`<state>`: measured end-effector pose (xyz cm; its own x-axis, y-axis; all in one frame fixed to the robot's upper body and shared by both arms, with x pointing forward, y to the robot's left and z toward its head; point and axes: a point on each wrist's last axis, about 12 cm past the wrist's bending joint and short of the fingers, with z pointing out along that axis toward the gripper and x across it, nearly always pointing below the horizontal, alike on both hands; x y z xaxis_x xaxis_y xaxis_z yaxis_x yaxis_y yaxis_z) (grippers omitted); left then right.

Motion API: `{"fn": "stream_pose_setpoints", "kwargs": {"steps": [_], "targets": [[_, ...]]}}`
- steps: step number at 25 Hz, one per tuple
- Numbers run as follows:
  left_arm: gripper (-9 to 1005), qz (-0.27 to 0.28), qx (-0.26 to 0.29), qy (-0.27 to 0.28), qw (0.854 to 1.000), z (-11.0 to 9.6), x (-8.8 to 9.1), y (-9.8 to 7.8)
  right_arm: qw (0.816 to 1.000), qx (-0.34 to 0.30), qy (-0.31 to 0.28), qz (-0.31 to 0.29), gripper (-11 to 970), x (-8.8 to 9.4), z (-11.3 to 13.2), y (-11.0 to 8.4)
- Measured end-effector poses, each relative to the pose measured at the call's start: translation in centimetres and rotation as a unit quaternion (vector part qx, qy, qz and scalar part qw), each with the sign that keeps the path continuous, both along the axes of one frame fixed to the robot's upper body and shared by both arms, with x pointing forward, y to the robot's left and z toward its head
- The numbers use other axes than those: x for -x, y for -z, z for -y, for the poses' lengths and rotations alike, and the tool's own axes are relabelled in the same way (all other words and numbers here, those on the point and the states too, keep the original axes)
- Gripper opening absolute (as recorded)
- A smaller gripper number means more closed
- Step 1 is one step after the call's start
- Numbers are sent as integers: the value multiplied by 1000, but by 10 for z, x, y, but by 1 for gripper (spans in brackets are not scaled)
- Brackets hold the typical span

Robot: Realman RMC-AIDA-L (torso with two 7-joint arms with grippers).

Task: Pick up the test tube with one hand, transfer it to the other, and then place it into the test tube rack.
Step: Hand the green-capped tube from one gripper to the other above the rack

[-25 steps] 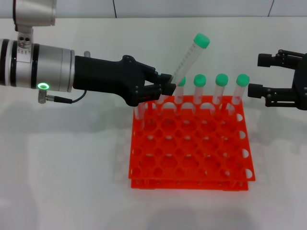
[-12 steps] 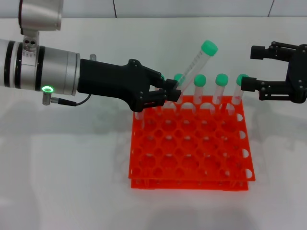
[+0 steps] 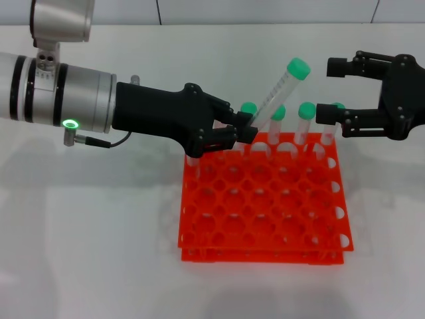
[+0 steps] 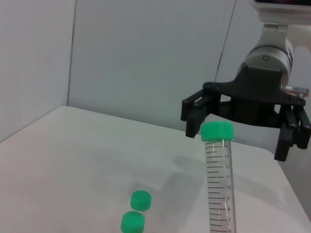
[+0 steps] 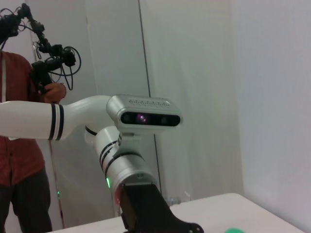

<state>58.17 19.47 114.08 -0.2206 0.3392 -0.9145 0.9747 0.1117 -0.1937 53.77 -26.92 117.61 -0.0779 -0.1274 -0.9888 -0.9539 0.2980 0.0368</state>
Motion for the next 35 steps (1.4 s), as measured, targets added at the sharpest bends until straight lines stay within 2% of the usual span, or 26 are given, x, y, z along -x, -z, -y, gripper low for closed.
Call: {"fn": "stream_pose_setpoints", "kwargs": {"steps": [30, 35], "targets": [[200, -18, -9, 9, 1000, 6, 7, 10, 1000, -3, -9, -15, 800, -2, -8, 7], [200, -18, -11, 10, 1000, 7, 7, 10, 1000, -2, -18, -15, 627, -3, -13, 6]]}}
